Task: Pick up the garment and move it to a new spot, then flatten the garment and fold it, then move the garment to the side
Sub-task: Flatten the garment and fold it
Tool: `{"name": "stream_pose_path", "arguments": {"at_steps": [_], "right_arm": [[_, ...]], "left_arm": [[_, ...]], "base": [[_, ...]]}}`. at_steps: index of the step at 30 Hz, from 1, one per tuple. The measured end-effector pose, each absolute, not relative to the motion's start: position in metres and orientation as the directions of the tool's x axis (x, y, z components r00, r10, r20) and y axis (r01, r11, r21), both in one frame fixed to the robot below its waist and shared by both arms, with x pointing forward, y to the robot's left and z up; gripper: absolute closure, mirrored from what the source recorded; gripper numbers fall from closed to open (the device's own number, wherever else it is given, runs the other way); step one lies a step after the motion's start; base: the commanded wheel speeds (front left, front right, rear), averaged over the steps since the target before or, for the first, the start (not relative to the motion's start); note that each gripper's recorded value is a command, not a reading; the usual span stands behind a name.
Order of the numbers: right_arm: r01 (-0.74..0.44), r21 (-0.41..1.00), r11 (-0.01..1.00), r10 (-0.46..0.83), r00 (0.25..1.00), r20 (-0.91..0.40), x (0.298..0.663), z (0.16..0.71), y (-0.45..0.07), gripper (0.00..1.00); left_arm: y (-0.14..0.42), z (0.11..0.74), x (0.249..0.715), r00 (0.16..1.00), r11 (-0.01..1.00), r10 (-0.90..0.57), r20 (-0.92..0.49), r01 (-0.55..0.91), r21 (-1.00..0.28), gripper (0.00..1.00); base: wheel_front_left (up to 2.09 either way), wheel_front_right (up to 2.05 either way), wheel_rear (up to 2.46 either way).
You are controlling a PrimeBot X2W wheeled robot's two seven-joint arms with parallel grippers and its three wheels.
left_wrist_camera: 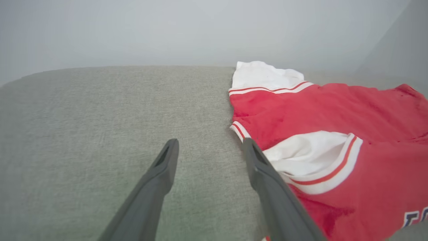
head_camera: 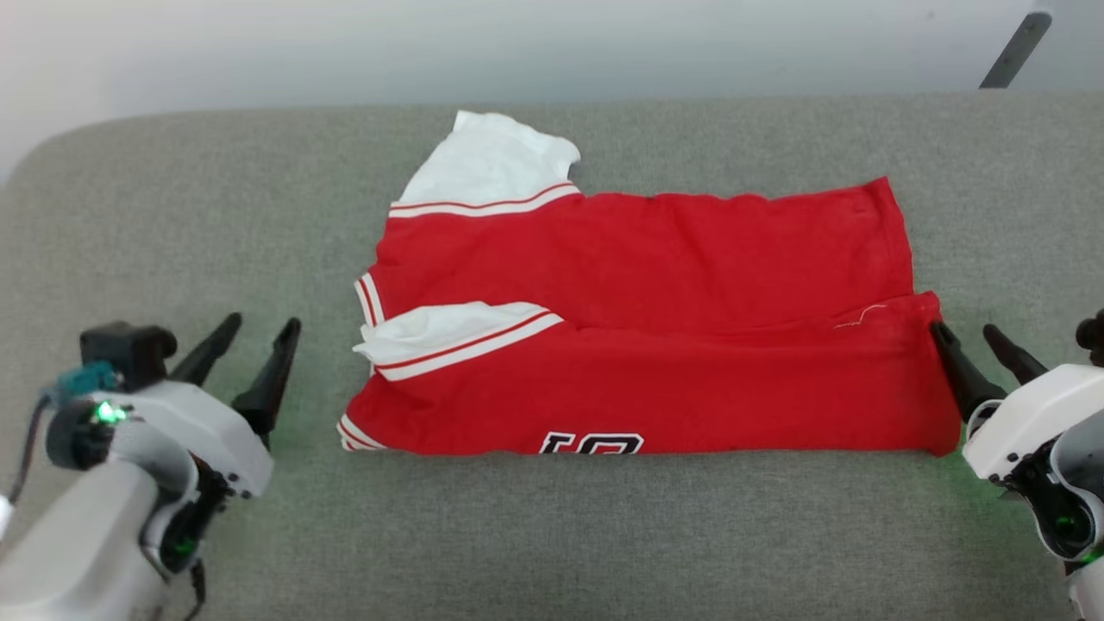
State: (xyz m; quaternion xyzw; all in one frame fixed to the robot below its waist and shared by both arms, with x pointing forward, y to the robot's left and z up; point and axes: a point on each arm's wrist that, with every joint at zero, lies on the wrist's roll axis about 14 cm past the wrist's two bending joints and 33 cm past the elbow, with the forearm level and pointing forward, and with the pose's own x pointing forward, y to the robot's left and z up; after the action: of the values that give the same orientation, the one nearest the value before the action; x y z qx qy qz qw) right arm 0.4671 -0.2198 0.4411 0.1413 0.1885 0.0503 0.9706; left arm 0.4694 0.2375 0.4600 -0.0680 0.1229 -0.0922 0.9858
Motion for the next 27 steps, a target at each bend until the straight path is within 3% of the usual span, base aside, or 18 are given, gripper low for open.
{"name": "stream_pose_path", "arguments": {"at_steps": [4, 10, 18, 24, 25, 27], "right_arm": [[-0.053, 0.29, 0.956, 0.149, 0.935, -0.321, 0.463, 0.454, -0.222, 0.0], [-0.062, 0.286, 0.956, 0.15, 0.943, -0.298, 0.455, 0.467, -0.223, 0.0], [-0.034, 0.283, 0.958, 0.127, 0.94, -0.317, 0.442, 0.467, -0.233, 0.0], [-0.011, 0.279, 0.96, 0.104, 0.941, -0.322, 0.44, 0.467, -0.242, 0.0], [-0.006, 0.276, 0.961, 0.099, 0.941, -0.324, 0.44, 0.467, -0.244, 0.0], [0.002, 0.27, 0.963, 0.091, 0.939, -0.331, 0.439, 0.466, -0.247, 0.0]], "left_arm": [[0.235, 0.451, 0.459, 0.884, 0.971, -0.237, -0.402, 0.197, -0.138, 0.0], [0.211, 0.416, 0.421, 0.643, 0.945, -0.327, -0.693, 0.238, -0.225, 0.0], [0.18, 0.403, 0.411, 0.494, 0.91, -0.415, -0.764, 0.243, -0.337, 0.0], [0.177, 0.385, 0.418, 0.458, 0.909, -0.417, -0.785, 0.214, -0.358, 0.0], [0.177, 0.383, 0.421, 0.459, 0.908, -0.419, -0.784, 0.207, -0.364, 0.07], [0.172, 0.38, 0.425, 0.458, 0.901, -0.433, -0.776, 0.2, -0.385, 0.47]], "base": [[0.0, 0.0, 0.0], [0.0, 0.0, 0.0], [0.0, 0.0, 0.0], [0.0, 0.0, 0.0], [0.0, 0.0, 0.0], [0.0, 0.0, 0.0]]}}
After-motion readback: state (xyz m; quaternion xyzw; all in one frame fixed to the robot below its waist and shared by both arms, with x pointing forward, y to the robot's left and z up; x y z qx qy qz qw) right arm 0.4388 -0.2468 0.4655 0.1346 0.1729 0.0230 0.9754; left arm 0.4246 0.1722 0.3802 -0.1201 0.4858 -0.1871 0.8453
